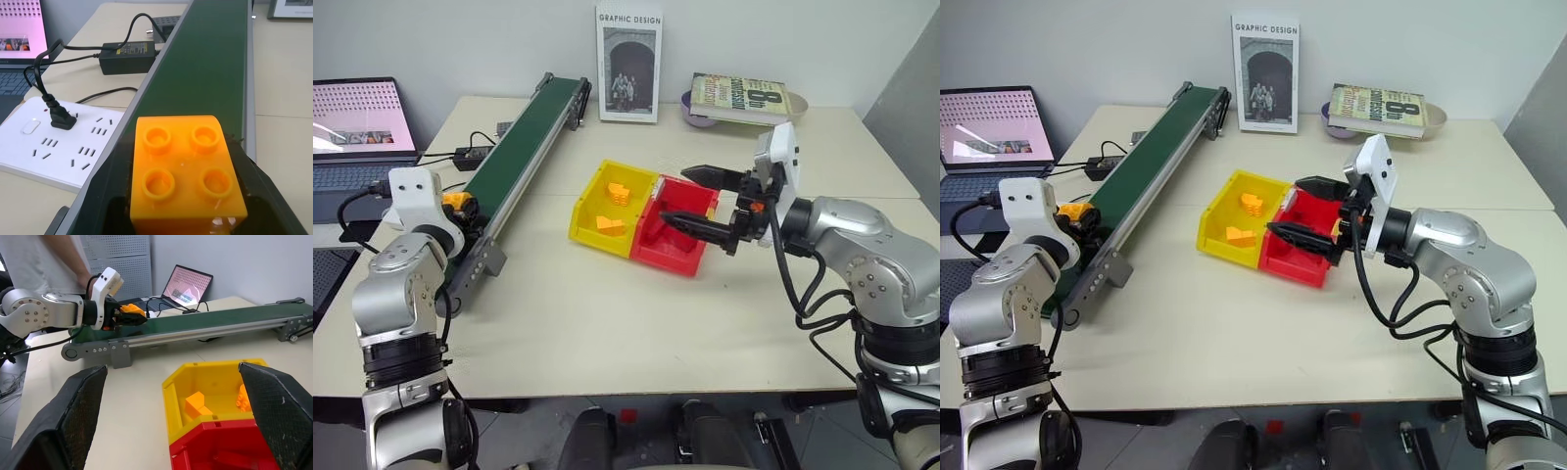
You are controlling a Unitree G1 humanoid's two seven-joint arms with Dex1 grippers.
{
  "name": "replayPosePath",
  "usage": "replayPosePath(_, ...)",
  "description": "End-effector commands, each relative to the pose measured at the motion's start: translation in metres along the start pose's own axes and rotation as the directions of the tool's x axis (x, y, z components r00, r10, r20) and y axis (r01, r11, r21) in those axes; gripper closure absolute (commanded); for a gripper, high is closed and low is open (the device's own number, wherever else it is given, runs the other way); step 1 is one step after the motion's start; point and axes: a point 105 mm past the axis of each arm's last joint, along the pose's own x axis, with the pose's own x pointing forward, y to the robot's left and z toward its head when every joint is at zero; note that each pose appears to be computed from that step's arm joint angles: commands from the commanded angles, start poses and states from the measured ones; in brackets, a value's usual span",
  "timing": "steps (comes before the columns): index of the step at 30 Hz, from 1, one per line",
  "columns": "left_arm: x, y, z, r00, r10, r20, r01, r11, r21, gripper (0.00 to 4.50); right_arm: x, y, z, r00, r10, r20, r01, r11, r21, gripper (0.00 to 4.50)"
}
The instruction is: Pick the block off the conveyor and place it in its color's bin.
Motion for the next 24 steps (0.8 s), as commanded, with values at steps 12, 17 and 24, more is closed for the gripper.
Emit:
replayPosePath(12, 0.050, -0.188, 0.018, 0.742, -0.664, -0.089, 0.653, 0.687, 0.318, 2.94, -0.028, 0.019, -0.019, 0.947, -0.309, -0.091, 0.301, 0.949, -0.097, 0.00)
replayPosePath(17, 0.056, -0.185, 0.013, 0.734, -0.670, -0.108, 0.665, 0.678, 0.314, 2.16, -0.034, 0.022, -0.018, 0.927, -0.367, -0.084, 0.359, 0.929, -0.090, 0.00)
replayPosePath(24, 0.057, -0.178, 0.030, 0.722, -0.689, -0.062, 0.668, 0.673, 0.318, 0.75, -0.032, 0.018, -0.019, 0.927, -0.363, -0.088, 0.357, 0.931, -0.080, 0.00)
